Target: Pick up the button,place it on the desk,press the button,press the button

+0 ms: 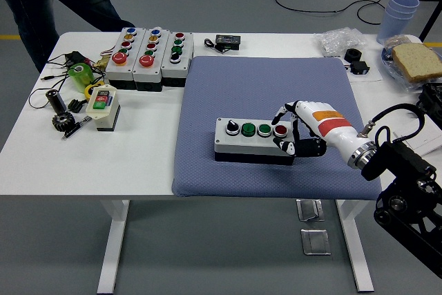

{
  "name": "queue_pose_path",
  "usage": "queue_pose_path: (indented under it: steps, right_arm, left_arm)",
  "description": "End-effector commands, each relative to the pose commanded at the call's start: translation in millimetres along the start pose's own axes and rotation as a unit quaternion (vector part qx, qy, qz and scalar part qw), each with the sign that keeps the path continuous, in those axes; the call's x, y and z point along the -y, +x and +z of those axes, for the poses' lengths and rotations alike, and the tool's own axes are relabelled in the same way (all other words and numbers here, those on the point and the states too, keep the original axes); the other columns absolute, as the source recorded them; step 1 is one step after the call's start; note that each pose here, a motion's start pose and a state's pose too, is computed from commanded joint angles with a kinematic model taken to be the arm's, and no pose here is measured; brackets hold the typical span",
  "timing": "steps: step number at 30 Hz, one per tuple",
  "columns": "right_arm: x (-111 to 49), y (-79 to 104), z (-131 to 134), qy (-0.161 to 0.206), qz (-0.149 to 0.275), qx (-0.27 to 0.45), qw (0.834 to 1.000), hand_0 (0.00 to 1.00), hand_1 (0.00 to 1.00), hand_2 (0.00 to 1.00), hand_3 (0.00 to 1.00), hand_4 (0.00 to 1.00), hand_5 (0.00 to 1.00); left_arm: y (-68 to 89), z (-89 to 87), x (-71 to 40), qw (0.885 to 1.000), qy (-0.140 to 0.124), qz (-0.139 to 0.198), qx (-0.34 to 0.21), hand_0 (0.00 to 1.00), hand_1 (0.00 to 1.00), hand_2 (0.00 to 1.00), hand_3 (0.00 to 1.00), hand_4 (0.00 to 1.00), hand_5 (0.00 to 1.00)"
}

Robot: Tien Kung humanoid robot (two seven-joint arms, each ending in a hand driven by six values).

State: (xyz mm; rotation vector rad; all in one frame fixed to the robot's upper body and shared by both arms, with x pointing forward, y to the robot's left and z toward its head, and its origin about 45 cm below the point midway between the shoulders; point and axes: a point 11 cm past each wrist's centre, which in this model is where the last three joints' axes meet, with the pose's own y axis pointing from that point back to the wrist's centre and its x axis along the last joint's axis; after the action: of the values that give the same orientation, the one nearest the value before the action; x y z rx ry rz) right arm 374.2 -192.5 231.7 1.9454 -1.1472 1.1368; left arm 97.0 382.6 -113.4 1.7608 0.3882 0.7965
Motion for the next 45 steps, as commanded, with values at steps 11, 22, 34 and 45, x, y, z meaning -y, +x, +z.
queue_pose_path:
  steps: [11, 22, 34, 45]
  right_arm:
    - [1.5, -5.5, 15, -0.024, -0.007, -0.009, 1.0, 0.178, 0.002, 0.233, 0.583, 0.779, 0.222]
    - [0.9, -14.9, 20, -0.033, -0.025, -0.007, 0.999, 0.178, 0.002, 0.233, 0.584, 0.787, 0.237]
    - [0.3, -17.5, 23, -0.04, -0.03, -0.008, 0.999, 0.177, 0.002, 0.232, 0.586, 0.792, 0.255]
    - [5.3, -0.8, -5, 0.002, 0.016, 0.001, 1.0, 0.177, 0.002, 0.231, 0.586, 0.793, 0.259]
  left_arm:
    - [0.3, 0.2, 0.0, 1.0, 0.0, 0.0, 0.001, 0.652, 0.632, 0.631, 0.553, 0.327, 0.845]
    - [0.8, 0.6, -0.1, 1.0, 0.0, 0.001, 0.002, 0.652, 0.632, 0.631, 0.552, 0.33, 0.849]
    - [0.9, 0.7, -0.1, 1.0, 0.0, 0.001, 0.003, 0.652, 0.632, 0.631, 0.553, 0.327, 0.846]
    - [1.3, 1.2, -0.1, 1.0, -0.001, 0.0, 0.004, 0.652, 0.632, 0.632, 0.552, 0.327, 0.848]
